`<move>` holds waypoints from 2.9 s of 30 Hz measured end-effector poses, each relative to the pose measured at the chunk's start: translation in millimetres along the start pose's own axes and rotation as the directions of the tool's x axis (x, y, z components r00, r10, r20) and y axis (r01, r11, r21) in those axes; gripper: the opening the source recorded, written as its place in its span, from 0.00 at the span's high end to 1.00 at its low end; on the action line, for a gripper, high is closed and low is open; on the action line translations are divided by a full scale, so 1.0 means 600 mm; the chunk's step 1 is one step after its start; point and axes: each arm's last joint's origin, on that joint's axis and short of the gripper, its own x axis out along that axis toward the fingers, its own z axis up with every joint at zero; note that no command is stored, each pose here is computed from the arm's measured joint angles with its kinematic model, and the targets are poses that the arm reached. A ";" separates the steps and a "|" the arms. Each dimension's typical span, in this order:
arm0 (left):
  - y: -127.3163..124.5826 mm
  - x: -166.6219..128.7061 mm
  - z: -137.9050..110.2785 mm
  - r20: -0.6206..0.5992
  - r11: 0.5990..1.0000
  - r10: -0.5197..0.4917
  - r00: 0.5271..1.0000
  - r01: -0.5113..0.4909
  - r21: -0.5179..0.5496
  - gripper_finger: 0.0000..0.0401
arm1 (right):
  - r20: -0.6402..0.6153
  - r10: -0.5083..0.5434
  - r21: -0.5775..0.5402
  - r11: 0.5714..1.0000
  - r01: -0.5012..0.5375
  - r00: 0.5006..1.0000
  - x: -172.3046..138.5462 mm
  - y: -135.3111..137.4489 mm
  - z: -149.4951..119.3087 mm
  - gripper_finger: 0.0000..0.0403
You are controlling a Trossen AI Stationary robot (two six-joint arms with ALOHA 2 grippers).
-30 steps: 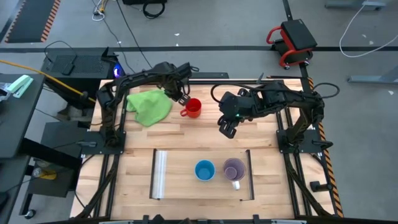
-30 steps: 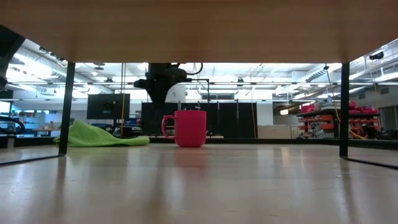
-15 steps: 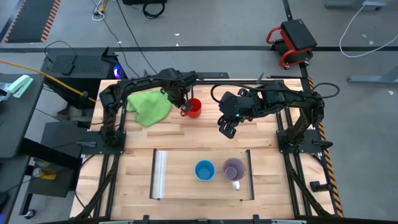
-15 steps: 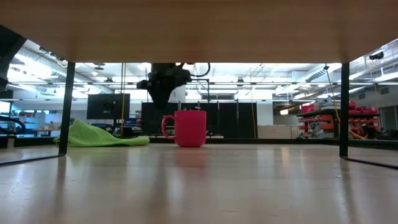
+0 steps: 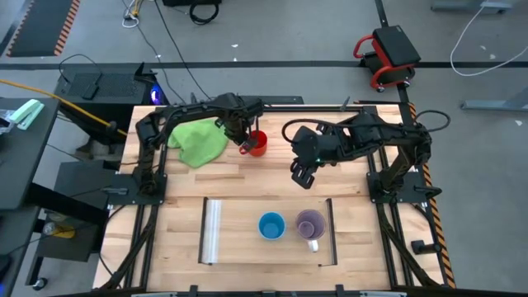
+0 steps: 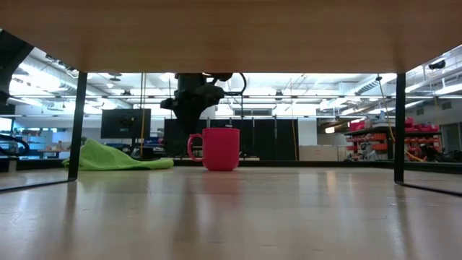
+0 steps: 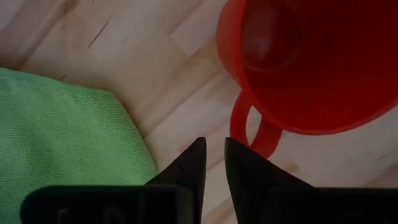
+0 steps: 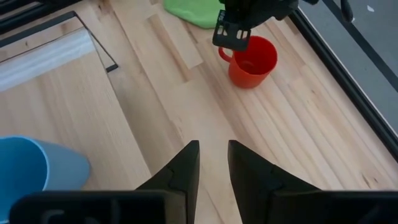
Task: Stack small to large cups/mugs on shelf
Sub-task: Prepare the red mug on the table
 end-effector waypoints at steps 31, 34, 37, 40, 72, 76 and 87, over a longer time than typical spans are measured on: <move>-0.089 0.000 -0.021 0.046 0.991 -0.127 0.991 0.125 0.044 0.85 | 0.004 0.008 -0.005 1.000 -0.008 1.000 -0.004 0.010 -0.007 0.77; -0.098 0.000 -0.021 0.060 0.988 -0.146 0.988 0.142 0.055 0.84 | 0.004 0.015 -0.002 1.000 -0.015 1.000 -0.007 0.014 -0.010 0.77; -0.103 0.000 -0.023 0.063 0.988 -0.150 0.987 0.146 0.059 0.83 | 0.003 0.022 0.000 1.000 -0.022 1.000 -0.009 0.019 -0.014 0.77; -0.104 0.000 -0.024 0.062 0.987 -0.151 0.987 0.148 0.062 0.83 | 0.003 0.027 0.005 1.000 -0.027 1.000 -0.010 0.023 -0.016 0.77; -0.011 -0.061 0.015 0.250 0.981 -0.154 0.956 0.179 -0.081 0.89 | 0.005 0.026 0.034 0.999 -0.026 1.000 -0.011 0.023 -0.017 0.77; -0.006 -0.054 0.016 0.228 0.985 -0.144 0.963 0.162 -0.063 0.87 | 0.007 0.023 0.034 0.999 -0.023 1.000 -0.011 0.023 -0.017 0.77; -0.012 -0.029 0.024 0.211 0.989 -0.122 0.970 0.138 -0.060 0.79 | 0.008 0.022 0.037 0.999 -0.023 1.000 -0.011 0.023 -0.017 0.77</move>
